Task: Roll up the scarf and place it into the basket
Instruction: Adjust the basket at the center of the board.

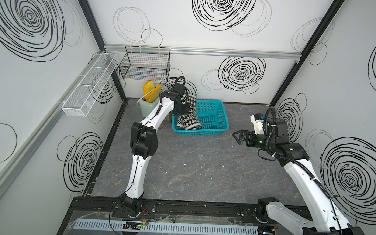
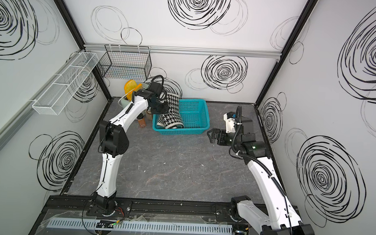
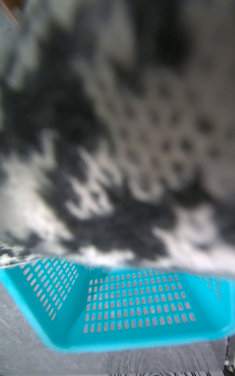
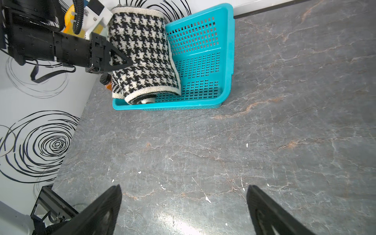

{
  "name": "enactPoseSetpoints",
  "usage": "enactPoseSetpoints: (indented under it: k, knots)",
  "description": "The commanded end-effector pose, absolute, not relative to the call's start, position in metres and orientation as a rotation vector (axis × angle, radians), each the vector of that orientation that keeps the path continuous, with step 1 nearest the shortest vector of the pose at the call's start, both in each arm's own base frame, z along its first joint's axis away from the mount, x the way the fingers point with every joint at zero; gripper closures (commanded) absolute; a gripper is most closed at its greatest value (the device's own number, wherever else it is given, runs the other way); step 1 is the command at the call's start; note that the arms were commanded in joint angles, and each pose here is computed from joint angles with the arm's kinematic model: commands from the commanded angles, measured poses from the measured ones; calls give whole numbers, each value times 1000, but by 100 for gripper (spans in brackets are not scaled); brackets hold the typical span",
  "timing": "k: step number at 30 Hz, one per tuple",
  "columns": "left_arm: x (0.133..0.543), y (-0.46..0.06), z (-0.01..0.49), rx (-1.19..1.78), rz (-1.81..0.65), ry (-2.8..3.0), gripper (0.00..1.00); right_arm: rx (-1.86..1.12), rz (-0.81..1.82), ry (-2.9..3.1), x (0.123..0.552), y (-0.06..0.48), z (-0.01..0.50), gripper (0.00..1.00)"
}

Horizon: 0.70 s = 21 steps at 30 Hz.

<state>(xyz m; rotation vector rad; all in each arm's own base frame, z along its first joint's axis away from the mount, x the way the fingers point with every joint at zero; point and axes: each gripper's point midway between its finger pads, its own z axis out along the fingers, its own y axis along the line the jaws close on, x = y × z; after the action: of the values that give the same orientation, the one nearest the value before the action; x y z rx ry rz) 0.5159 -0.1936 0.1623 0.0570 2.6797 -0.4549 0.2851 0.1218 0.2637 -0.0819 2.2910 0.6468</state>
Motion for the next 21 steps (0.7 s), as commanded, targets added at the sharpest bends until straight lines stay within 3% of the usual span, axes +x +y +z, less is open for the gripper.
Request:
enactPoseSetpoints:
  k: [1,10,21]
  knots:
    - [503,-162,198,11,-366,2656,100,-124,604,2216,285,119,287,1]
    - [485,-157,182,88,-133,2721,100,-163,556,2215,271,117,288,1]
    - [505,-236,130,208,-171,2782,100,-200,432,2224,274,114,295,1]
